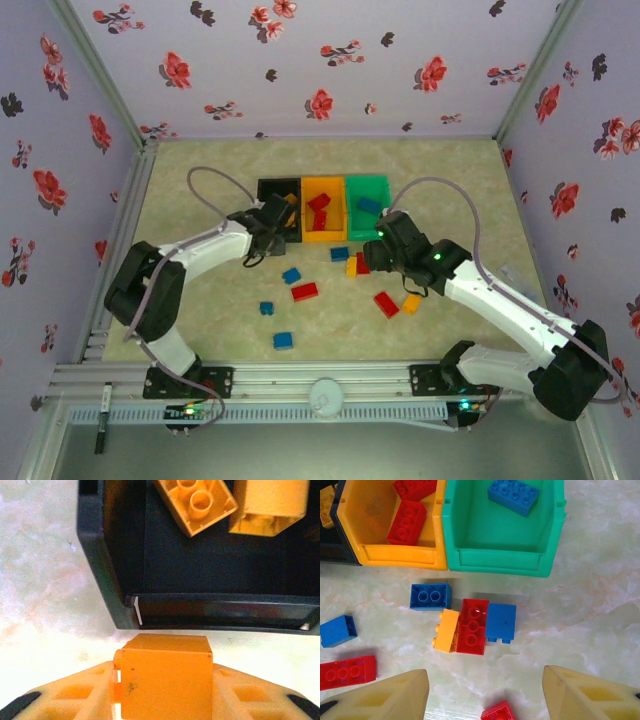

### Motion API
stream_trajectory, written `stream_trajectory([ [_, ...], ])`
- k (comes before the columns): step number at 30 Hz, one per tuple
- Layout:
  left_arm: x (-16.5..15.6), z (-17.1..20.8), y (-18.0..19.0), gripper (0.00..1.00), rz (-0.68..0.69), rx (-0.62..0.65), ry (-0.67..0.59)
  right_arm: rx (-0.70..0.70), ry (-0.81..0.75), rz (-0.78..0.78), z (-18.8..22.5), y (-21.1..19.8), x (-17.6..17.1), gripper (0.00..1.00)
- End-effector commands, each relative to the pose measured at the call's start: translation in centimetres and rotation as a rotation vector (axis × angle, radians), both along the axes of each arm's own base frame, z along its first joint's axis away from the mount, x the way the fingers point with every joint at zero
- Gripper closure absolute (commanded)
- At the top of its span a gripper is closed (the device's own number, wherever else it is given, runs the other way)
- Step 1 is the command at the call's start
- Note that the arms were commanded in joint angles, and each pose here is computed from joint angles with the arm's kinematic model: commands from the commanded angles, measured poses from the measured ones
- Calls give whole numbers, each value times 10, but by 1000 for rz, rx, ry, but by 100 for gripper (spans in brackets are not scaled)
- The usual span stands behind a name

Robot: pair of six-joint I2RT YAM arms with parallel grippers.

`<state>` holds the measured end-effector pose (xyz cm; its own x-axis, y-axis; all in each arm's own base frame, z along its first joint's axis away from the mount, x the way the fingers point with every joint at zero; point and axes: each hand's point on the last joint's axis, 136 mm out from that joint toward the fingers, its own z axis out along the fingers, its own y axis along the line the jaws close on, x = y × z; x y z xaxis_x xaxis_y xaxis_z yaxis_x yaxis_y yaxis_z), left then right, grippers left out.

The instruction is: Sort the legos into containers by color

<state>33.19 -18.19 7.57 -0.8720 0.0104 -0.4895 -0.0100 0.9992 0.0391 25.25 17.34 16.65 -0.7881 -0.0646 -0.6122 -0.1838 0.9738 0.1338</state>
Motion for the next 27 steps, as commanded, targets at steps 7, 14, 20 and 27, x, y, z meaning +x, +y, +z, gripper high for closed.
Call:
stream_trajectory([
  [7,2,44,3,57,0,-6,-73,14,-7,-13,2,1,0,38],
  [14,19,66,-8,57,-20,-16,-117,13,-5,-13,2,1,-2,38],
  [20,45,79,-15,57,-8,-24,-158,5,-8,-13,3,0,-6,38],
  [27,84,86,-25,57,-6,-28,-189,-6,-13,-21,4,-7,-11,38],
])
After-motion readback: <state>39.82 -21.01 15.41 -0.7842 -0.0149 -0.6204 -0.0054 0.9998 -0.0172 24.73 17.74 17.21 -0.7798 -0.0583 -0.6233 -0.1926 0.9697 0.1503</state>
